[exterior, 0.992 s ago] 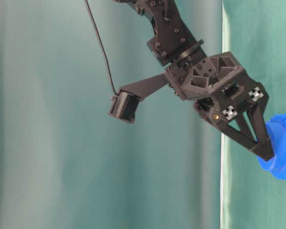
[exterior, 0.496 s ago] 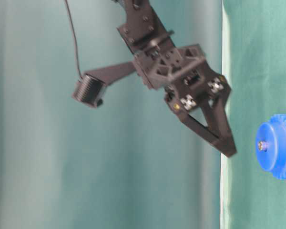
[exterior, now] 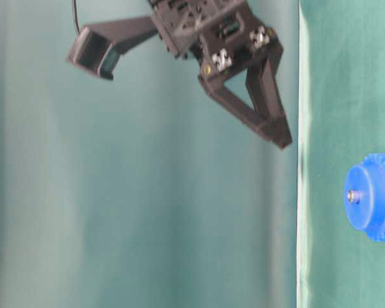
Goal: Insert the shaft placed at a random location into the center hole of the medium gear at another random location.
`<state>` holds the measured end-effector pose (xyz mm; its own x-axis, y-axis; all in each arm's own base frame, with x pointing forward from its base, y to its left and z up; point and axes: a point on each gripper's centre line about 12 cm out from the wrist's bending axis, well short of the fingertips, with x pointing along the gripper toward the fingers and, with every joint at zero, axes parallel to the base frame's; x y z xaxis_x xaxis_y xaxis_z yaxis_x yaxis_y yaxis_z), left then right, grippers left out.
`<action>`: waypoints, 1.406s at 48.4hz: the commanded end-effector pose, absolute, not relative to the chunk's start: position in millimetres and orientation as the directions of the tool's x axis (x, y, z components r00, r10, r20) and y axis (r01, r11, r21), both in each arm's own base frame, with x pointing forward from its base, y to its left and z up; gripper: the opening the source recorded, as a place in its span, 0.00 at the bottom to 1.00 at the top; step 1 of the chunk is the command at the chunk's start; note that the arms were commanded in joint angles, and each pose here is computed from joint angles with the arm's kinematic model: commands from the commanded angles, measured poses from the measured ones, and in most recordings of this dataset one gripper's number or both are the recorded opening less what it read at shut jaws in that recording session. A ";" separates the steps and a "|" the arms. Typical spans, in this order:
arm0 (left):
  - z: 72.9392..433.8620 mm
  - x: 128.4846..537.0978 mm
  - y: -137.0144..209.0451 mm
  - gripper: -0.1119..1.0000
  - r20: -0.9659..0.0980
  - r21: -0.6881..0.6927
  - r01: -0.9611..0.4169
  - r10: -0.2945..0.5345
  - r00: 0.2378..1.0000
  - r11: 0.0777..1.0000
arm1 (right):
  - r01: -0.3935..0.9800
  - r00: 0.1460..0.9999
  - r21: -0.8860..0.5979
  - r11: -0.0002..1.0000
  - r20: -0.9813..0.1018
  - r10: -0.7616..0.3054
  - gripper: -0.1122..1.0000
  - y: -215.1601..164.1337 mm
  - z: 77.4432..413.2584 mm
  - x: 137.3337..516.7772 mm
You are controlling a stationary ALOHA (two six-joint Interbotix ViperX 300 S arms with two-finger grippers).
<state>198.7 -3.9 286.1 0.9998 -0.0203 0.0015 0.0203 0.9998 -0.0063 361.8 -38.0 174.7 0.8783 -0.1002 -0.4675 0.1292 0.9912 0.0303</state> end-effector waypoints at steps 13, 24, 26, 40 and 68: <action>295.2 200.2 -3.3 0.10 0.026 -0.006 0.018 -0.018 1.000 1.000 | 0.128 0.890 0.037 0.991 -0.446 -0.098 0.86 -35.6 184.1 348.3; 295.2 200.2 -3.3 0.10 0.026 -0.006 0.018 -0.018 1.000 1.000 | 0.128 0.884 0.037 0.991 -0.457 -0.097 0.86 -35.4 182.8 347.6; 295.2 200.2 -3.3 0.10 0.026 -0.006 0.018 -0.018 1.000 1.000 | 0.128 0.883 0.037 0.991 -0.459 -0.097 0.86 -35.4 182.5 347.5; 295.2 200.2 -3.4 0.10 0.026 -0.005 0.018 -0.018 1.000 1.000 | 0.128 0.883 0.037 0.991 -0.459 -0.097 0.86 -35.4 182.5 347.5; 295.0 200.2 -3.3 0.10 0.025 -0.006 0.018 -0.018 1.000 1.000 | 0.128 0.883 0.037 0.991 -0.459 -0.097 0.86 -35.4 182.5 347.5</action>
<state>198.2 -3.9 286.5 0.9998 -0.0203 0.0031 0.0203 0.9998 -0.0063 346.2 -35.8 172.7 0.8698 -0.0971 -0.4837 0.1268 0.9915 0.0290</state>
